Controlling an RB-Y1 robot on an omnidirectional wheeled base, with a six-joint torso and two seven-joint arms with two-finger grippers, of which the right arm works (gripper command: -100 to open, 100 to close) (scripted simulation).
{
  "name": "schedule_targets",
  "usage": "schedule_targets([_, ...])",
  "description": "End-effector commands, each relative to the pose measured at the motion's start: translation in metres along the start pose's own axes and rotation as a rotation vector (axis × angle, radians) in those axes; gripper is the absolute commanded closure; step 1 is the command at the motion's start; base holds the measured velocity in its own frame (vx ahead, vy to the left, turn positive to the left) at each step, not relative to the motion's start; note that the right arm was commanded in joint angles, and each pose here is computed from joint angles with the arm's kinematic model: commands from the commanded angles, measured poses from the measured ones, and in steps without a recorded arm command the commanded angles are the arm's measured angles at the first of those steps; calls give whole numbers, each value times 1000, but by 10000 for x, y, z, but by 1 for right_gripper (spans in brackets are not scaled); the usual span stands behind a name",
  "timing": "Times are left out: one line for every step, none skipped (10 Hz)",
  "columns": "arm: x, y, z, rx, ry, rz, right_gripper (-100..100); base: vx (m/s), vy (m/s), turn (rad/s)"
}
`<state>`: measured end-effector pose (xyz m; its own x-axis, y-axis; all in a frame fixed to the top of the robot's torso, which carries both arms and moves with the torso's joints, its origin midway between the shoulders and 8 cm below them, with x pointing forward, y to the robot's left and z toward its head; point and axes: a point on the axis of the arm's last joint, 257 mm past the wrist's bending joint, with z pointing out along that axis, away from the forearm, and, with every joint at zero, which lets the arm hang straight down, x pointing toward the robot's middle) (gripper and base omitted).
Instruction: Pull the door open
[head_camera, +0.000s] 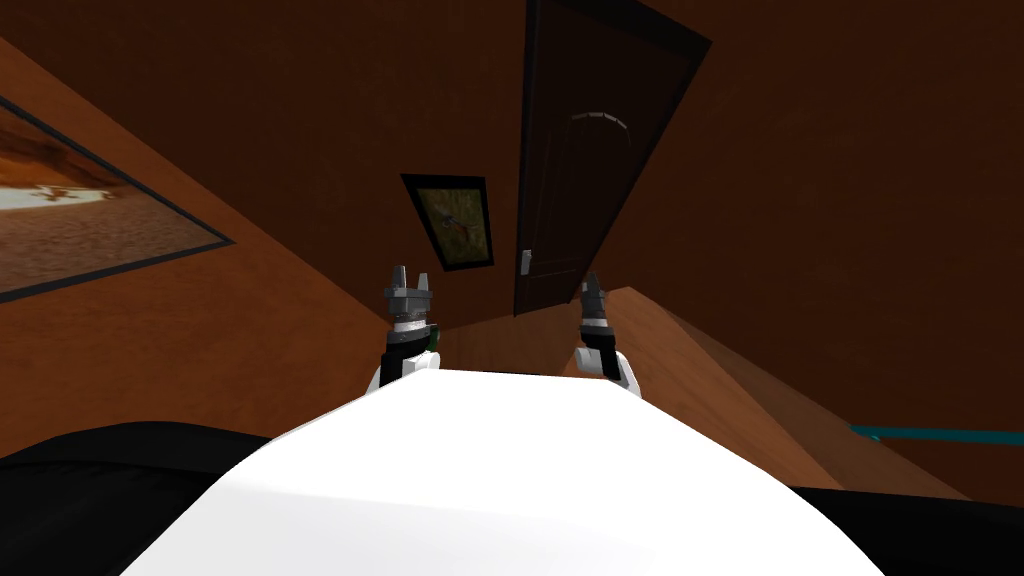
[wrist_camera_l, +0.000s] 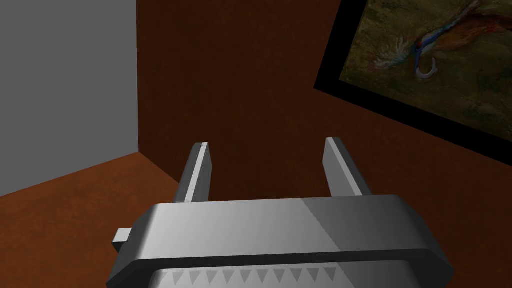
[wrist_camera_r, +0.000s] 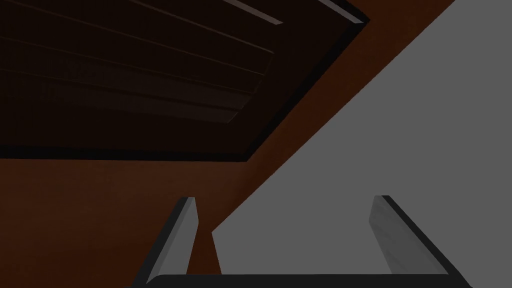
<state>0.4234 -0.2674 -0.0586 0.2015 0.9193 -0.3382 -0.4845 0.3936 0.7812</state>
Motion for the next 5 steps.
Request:
schedule_targets([76, -123, 32, 9, 26, -48, -100, 110, 24, 16])
schedule_targets([134, -226, 33, 19, 45, -78, -100, 93, 11, 16])
schedule_targets([178, -283, 48, 20, 60, -107, -100, 92, 21, 19])
schedule_targets([185, -309, 39, 26, 62, -107, -100, 59, 30, 5])
schedule_targets([235, -393, 45, 32, 80, -138, -100, 58, 27, 6])
